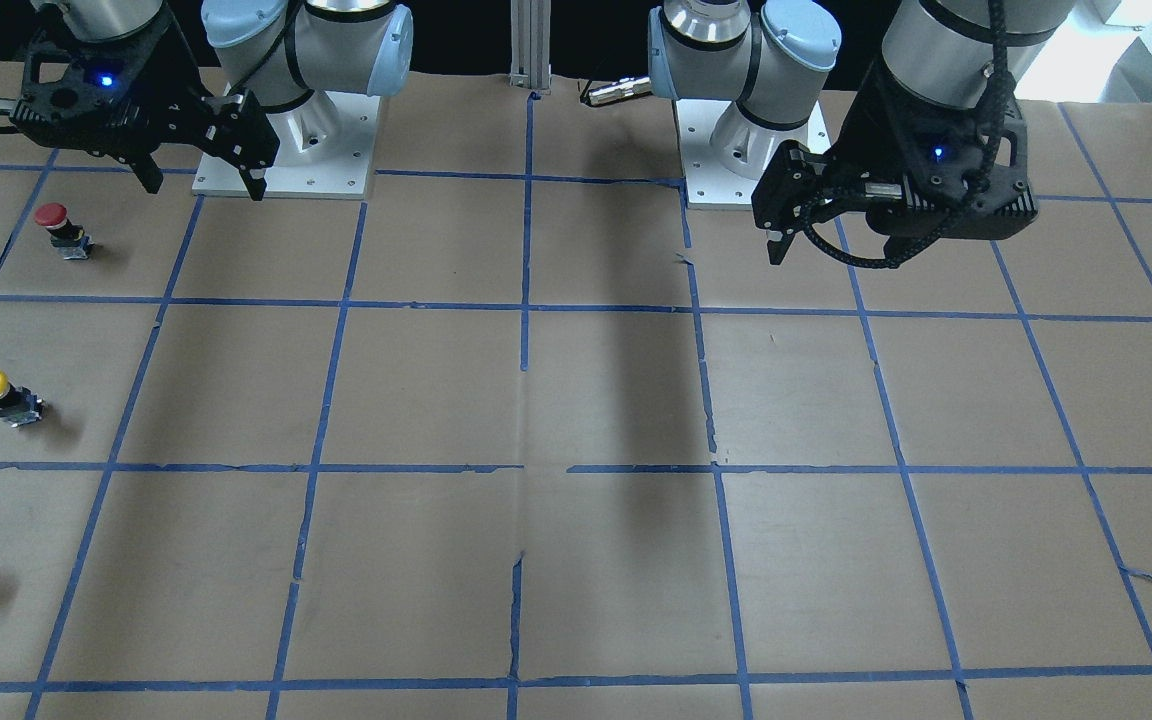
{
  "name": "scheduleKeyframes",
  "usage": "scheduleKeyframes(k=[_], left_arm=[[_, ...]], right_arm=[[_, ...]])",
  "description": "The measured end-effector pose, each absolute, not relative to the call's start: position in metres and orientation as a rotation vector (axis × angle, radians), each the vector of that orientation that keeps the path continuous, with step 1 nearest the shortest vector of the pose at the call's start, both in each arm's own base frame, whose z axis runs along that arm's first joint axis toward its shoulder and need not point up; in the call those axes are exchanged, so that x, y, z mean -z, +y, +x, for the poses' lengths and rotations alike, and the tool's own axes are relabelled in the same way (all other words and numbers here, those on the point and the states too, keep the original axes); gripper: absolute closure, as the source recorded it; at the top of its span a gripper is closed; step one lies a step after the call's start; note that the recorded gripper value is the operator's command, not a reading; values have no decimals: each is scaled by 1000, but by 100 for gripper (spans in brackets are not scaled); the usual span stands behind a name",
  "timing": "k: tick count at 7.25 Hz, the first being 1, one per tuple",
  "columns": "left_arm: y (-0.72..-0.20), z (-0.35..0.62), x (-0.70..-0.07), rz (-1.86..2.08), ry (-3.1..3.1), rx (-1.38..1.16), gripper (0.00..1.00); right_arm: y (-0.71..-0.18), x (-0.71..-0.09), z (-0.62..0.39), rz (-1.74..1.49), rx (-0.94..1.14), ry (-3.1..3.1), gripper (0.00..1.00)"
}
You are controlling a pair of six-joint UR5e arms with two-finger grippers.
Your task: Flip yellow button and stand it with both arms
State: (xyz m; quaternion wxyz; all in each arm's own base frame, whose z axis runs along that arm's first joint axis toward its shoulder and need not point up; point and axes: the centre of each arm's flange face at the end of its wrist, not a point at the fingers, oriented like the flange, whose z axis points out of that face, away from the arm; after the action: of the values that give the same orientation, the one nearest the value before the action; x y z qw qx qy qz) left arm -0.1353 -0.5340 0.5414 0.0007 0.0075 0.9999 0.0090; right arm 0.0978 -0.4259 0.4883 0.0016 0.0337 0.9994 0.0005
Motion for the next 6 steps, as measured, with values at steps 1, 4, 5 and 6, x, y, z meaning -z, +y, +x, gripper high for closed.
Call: scheduleKeyframes(k=[1,4,5,6], left_arm=[[-539,-136,-535,18,3145,-49,0],[-542,-137,-532,8,3147,-59,0],[-543,-137,-530,7,3147,-63,0],[-544,-137,-529,6,3148,-67,0]], right_arm=[[-432,-487,105,127,-11,3133,0],[-437,-481,123,180,-34,3138,0],[-438,-480,123,183,-34,3140,0],[-439,-480,123,185,-32,3138,0]])
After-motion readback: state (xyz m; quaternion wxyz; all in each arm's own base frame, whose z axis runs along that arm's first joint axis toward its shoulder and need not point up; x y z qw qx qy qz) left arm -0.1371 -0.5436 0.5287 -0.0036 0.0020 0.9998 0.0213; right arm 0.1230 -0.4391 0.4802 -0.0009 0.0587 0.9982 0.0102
